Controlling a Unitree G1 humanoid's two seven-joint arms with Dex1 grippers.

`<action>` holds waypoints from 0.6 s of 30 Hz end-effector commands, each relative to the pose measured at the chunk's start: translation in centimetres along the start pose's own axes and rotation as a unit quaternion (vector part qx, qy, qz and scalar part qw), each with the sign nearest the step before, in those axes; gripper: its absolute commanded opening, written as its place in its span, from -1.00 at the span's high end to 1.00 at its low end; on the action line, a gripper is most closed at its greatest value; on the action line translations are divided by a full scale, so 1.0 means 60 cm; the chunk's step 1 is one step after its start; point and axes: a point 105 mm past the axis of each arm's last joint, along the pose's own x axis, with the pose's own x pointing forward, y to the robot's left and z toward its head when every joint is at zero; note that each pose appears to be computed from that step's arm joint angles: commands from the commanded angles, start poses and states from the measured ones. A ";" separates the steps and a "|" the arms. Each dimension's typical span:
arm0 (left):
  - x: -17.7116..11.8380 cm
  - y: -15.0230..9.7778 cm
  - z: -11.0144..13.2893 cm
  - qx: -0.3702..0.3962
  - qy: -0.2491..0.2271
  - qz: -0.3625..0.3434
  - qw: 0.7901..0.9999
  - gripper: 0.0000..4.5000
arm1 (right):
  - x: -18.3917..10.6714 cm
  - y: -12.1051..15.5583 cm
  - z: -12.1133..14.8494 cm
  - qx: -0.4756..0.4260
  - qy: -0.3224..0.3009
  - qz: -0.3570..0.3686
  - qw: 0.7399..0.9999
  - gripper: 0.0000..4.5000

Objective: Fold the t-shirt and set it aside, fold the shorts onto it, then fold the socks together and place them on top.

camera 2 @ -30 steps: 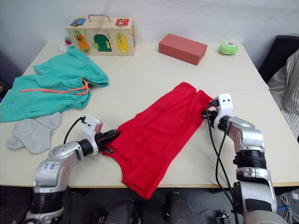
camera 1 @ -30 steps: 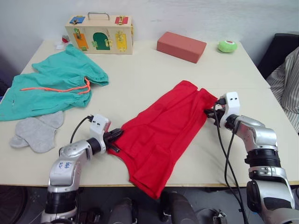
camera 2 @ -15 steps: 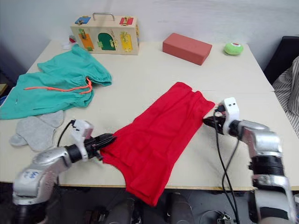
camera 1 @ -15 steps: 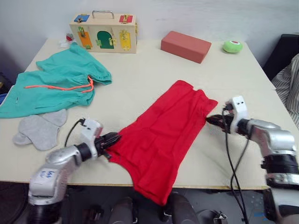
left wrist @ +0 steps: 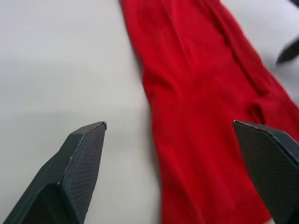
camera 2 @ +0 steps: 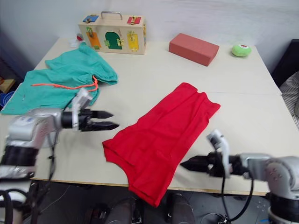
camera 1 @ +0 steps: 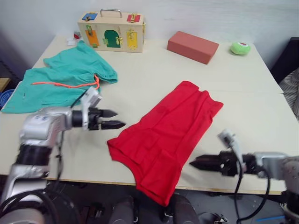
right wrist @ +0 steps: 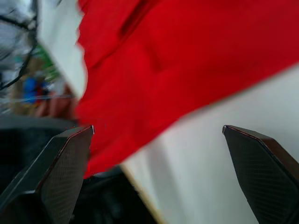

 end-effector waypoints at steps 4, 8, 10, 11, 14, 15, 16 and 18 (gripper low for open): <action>0.110 0.044 0.032 -0.008 -0.004 0.005 1.000 -0.99 | 0.058 0.013 -0.021 0.014 0.004 0.007 1.000 -1.00; 0.147 0.054 0.046 -0.034 -0.023 0.024 0.999 -0.99 | 0.071 0.013 -0.021 0.022 0.010 0.008 1.000 -1.00; 0.161 0.054 0.033 -0.031 0.003 0.030 0.999 -0.99 | 0.078 0.013 -0.019 0.018 0.013 0.006 1.000 -1.00; 0.164 0.054 0.030 -0.029 0.011 0.031 0.999 -0.99 | 0.080 0.014 -0.019 0.016 0.015 0.005 1.000 -1.00; 0.188 0.048 0.025 -0.027 0.021 0.039 0.999 -0.99 | 0.097 0.016 -0.011 0.019 0.006 0.012 1.000 -1.00; 0.192 0.047 0.024 -0.031 0.020 0.041 0.998 -1.00 | 0.101 0.018 -0.011 0.019 0.004 0.012 1.000 -0.92; 0.194 0.048 0.023 -0.037 0.021 0.047 0.998 -1.00 | 0.104 0.019 -0.012 0.019 0.004 0.012 1.000 -0.84; 0.196 0.049 0.023 -0.036 0.018 0.050 0.998 -0.81 | 0.107 0.021 -0.011 0.021 -0.003 0.012 1.000 -0.61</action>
